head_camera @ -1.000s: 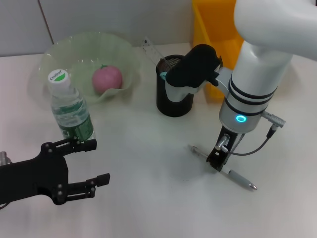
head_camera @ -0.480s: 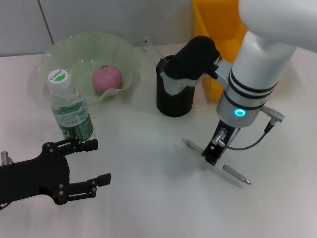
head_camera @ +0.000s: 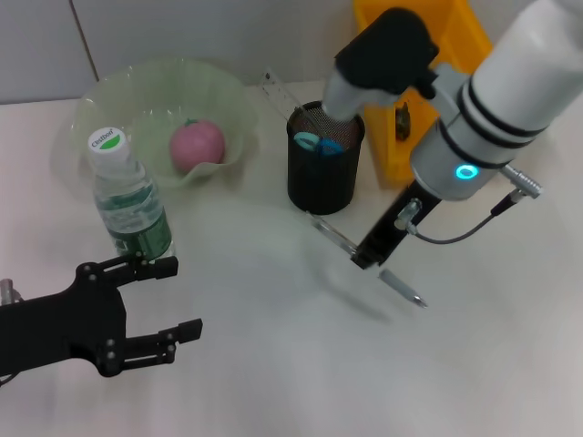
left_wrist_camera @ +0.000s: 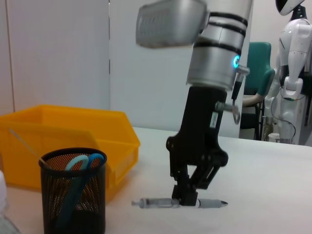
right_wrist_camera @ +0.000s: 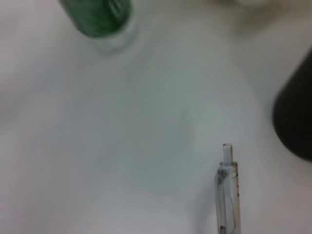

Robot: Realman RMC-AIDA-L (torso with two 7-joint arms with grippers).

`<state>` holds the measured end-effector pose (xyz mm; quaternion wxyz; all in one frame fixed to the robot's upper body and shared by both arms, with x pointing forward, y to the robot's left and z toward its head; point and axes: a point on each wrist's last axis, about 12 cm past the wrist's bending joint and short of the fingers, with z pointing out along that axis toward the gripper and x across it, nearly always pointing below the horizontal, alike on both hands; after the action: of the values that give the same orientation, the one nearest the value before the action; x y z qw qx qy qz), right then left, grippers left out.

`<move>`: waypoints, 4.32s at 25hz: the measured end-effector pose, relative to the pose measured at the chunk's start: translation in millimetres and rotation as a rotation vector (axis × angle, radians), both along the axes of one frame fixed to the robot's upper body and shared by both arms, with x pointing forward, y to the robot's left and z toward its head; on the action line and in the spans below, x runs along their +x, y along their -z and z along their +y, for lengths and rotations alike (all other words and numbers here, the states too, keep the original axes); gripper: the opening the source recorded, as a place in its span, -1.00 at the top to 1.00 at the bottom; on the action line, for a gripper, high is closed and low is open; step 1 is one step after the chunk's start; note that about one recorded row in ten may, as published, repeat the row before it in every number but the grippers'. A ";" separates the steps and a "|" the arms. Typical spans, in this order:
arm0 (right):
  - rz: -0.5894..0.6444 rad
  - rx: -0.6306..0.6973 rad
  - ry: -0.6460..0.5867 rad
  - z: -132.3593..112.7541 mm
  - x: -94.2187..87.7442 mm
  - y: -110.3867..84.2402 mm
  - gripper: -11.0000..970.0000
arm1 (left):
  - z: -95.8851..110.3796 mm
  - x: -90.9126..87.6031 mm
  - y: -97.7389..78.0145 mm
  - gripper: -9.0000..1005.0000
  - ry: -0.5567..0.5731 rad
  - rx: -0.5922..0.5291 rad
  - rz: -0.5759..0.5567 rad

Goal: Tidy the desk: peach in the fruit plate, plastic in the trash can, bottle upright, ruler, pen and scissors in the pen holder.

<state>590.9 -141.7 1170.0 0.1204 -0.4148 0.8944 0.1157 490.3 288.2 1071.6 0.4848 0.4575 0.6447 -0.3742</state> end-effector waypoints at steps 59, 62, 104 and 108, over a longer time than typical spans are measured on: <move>-0.825 0.655 0.091 -70.7 28.6 57.6 0.72 | -3.4 9.4 -1.0 -0.60 -0.058 -0.039 0.088; -0.803 0.650 0.104 -72.3 26.5 64.4 0.72 | -3.0 10.1 -1.6 -0.60 -0.061 -0.040 0.086; -0.331 0.967 0.002 -138.5 -36.6 69.2 -0.59 | -14.6 32.8 -17.1 -0.60 0.050 -0.085 0.159; -0.235 0.887 -0.071 -133.8 -38.5 74.8 -0.59 | -18.9 37.0 -19.6 -0.60 0.062 -0.090 0.178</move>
<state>552.4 -275.5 1095.3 0.3828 -0.3642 0.7240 0.4435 527.2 269.3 1091.2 0.4341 0.4198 0.6532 -0.4568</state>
